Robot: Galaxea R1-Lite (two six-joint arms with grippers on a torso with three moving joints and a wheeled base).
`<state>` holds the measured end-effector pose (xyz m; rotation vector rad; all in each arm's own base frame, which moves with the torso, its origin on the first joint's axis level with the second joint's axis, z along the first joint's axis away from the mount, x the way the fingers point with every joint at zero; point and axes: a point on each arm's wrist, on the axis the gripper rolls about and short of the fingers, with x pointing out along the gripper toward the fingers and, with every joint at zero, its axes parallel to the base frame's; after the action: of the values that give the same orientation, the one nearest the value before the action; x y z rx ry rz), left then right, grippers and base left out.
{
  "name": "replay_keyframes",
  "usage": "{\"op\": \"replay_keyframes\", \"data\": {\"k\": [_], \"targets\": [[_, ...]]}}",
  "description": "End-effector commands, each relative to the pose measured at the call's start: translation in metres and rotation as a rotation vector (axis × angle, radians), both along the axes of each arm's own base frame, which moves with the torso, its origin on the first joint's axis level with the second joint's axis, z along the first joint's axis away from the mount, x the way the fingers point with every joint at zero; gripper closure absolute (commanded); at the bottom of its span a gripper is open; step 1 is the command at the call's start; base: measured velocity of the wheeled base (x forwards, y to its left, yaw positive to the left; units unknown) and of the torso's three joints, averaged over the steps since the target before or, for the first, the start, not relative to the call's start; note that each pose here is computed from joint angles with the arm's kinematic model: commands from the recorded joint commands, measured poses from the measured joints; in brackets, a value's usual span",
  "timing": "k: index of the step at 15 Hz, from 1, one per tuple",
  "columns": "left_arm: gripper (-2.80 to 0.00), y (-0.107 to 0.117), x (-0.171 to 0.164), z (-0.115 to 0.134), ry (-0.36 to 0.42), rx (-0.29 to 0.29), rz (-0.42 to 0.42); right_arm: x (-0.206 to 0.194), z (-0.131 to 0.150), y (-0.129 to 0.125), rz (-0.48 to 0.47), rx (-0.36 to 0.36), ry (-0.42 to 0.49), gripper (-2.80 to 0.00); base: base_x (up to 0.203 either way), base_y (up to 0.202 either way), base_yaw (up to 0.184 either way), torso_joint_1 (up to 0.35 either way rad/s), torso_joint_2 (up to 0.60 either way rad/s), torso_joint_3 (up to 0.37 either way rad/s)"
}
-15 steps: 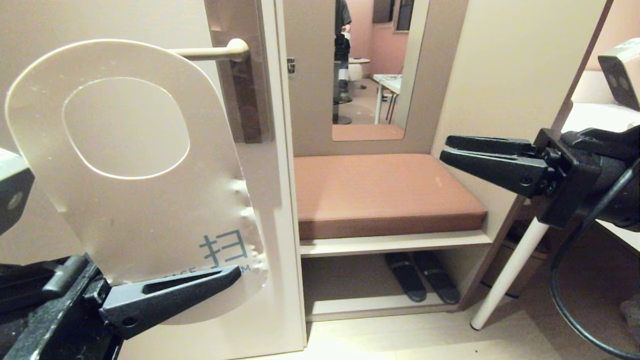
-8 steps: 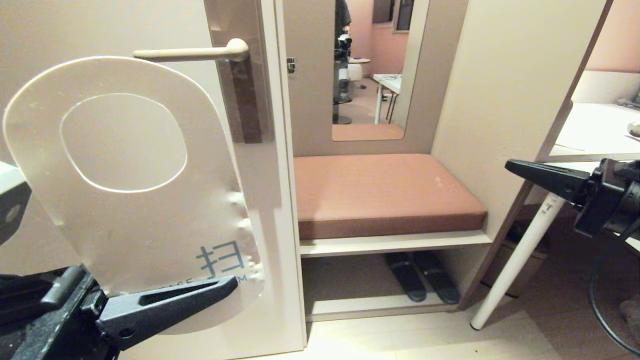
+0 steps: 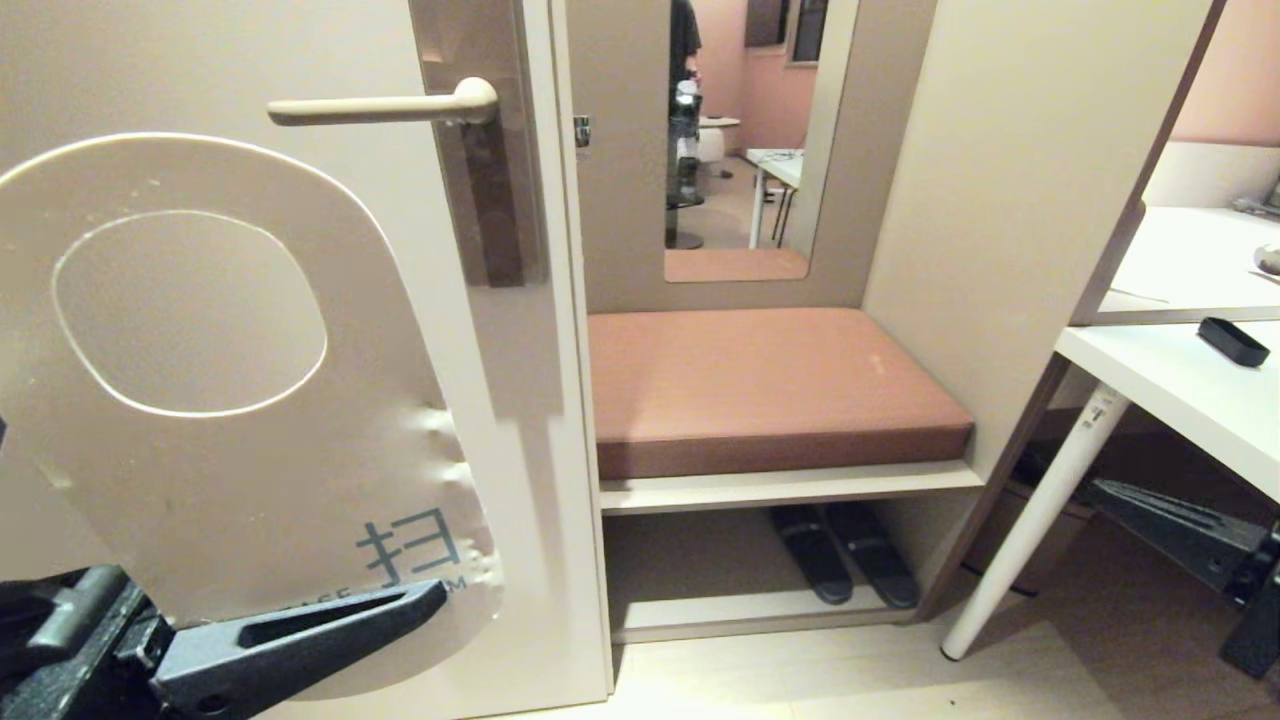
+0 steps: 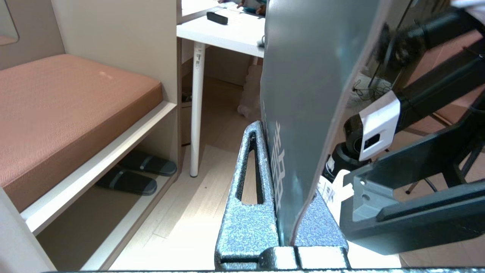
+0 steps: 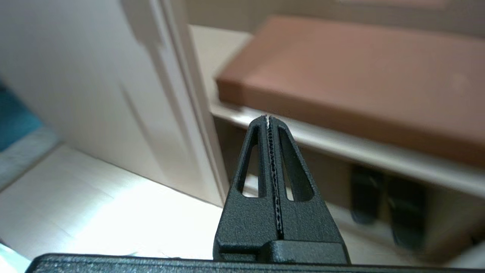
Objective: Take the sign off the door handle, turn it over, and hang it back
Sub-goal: Hang the sign back with the other side facing out
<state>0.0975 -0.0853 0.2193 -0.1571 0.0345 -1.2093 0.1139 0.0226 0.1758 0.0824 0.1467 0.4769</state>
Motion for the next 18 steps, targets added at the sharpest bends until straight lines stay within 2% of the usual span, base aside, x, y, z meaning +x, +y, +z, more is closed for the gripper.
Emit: {"op": "replay_keyframes", "data": {"k": [1,5,9,13,15,18], "targets": [[0.00,0.001,-0.002,0.001,-0.008,-0.007,-0.004,-0.025,-0.012,-0.004,-0.028,0.001,-0.029,0.00,0.000,0.000,0.000,0.000,0.00,0.000],[0.00,0.001,-0.001,0.002,-0.019,-0.004,-0.003,-0.059,-0.044,-0.011,-0.143,-0.009,-0.043,0.00,0.000,0.000,0.000,0.000,0.00,0.000],[0.00,0.000,-0.001,0.002,-0.025,0.000,-0.004,-0.079,-0.057,-0.017,-0.289,-0.032,-0.015,0.00,0.000,0.000,0.000,0.000,0.00,0.000],[0.00,0.001,-0.001,0.002,-0.025,0.000,-0.004,-0.108,-0.077,-0.020,-0.323,-0.045,-0.013,0.00,0.000,0.000,0.000,0.000,0.00,0.000],[0.00,0.001,-0.001,0.001,-0.024,0.001,-0.003,-0.120,-0.087,-0.021,-0.350,-0.061,0.040,0.00,0.000,0.000,0.000,0.000,0.00,0.000],[0.00,0.001,-0.001,0.001,-0.026,0.001,0.012,-0.124,-0.089,-0.022,-0.418,-0.069,0.034,0.00,0.000,0.000,0.000,0.000,0.00,0.000]]}}
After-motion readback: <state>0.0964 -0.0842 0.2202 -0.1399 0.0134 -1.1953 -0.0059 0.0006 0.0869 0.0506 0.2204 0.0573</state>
